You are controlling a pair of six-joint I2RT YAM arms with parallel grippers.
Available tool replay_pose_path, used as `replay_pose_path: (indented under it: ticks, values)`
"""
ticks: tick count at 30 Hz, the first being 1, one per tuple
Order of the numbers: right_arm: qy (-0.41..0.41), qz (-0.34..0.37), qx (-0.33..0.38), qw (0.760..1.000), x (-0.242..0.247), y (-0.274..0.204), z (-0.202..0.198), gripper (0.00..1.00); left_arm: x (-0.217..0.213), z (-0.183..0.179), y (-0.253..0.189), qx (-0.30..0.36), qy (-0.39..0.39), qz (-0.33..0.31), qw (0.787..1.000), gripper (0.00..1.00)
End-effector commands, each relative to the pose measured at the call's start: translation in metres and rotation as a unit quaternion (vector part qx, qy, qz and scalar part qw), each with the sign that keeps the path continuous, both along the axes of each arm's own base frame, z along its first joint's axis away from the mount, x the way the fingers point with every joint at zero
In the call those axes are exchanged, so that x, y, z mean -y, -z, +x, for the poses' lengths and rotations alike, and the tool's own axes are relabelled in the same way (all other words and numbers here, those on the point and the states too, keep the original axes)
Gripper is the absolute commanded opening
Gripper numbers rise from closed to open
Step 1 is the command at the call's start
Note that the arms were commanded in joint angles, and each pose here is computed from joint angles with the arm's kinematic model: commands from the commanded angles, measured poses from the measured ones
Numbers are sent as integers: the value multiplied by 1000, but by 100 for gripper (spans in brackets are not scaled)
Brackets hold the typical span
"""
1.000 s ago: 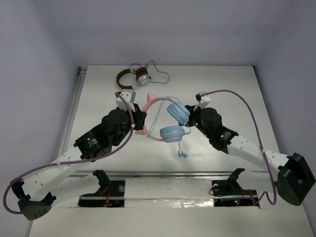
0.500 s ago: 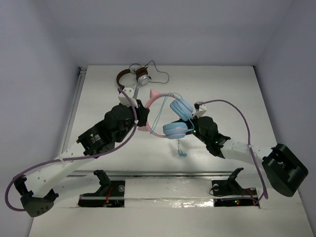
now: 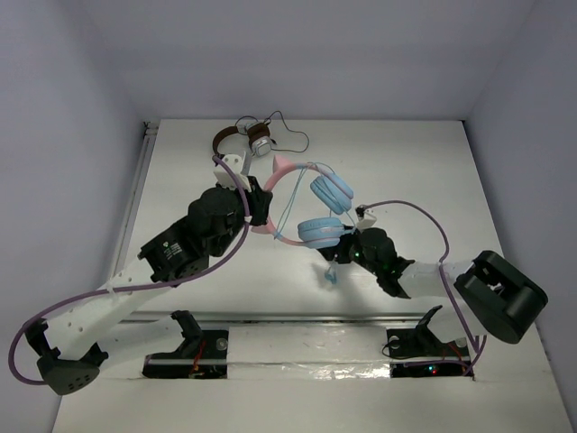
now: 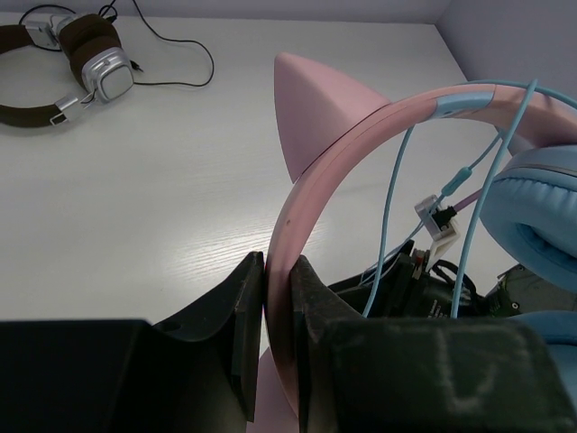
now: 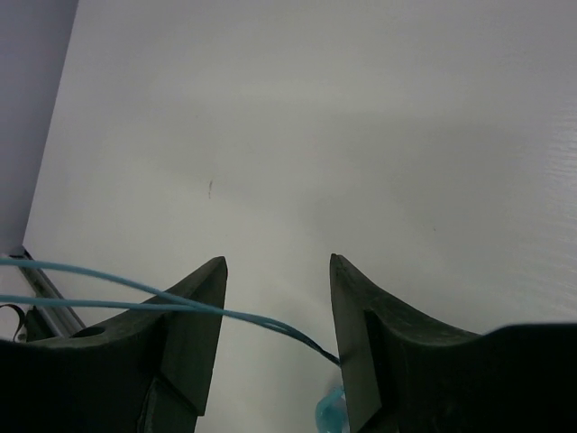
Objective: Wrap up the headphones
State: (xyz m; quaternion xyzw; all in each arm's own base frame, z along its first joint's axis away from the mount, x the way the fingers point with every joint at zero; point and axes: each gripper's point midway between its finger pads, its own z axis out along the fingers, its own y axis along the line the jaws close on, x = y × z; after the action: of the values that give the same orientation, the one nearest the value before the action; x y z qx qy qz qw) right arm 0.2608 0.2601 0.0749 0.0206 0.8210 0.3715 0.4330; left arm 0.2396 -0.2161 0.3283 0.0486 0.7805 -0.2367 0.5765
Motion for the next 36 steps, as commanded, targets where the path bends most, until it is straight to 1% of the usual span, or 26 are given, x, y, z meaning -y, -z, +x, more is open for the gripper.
replay_pose_path:
  ticks: [1,12,16,19,22,25,27,29,30,33,34,36]
  values:
    - [-2,39,18,999,-7,-12,1,55,2,2,-60,54,-7,-85,995,0]
    - [-1,31,-2,1000,-9,5,-7,54,6,5,-67,61,-6,-94,994,0]
    - [-3,23,-7,1000,-13,12,-6,51,8,6,-73,66,-4,-102,993,0]
    - [-9,24,-12,1000,-17,17,-9,45,5,8,-76,69,-13,-104,992,0]
    - [-12,31,-25,999,-16,25,-20,46,2,10,-79,71,-25,-108,991,0]
    - [-8,29,-27,999,-16,28,-28,51,3,13,-78,73,-31,-109,991,0]
    - [-5,25,-32,999,-14,30,-32,52,7,15,-76,70,-31,-109,991,0]
    - [1,30,-31,999,-11,27,-32,50,9,17,-76,71,-31,-111,991,0]
    - [0,30,-32,999,-12,27,-35,48,9,18,-76,71,-33,-111,991,0]
    - [13,28,-35,999,-8,29,-36,28,7,21,-78,75,-43,-112,990,0]
    - [11,26,-36,999,-10,30,-39,18,7,22,-77,76,-47,-113,990,0]
    - [15,21,-40,999,-12,32,-46,6,6,26,-76,77,-58,-111,989,0]
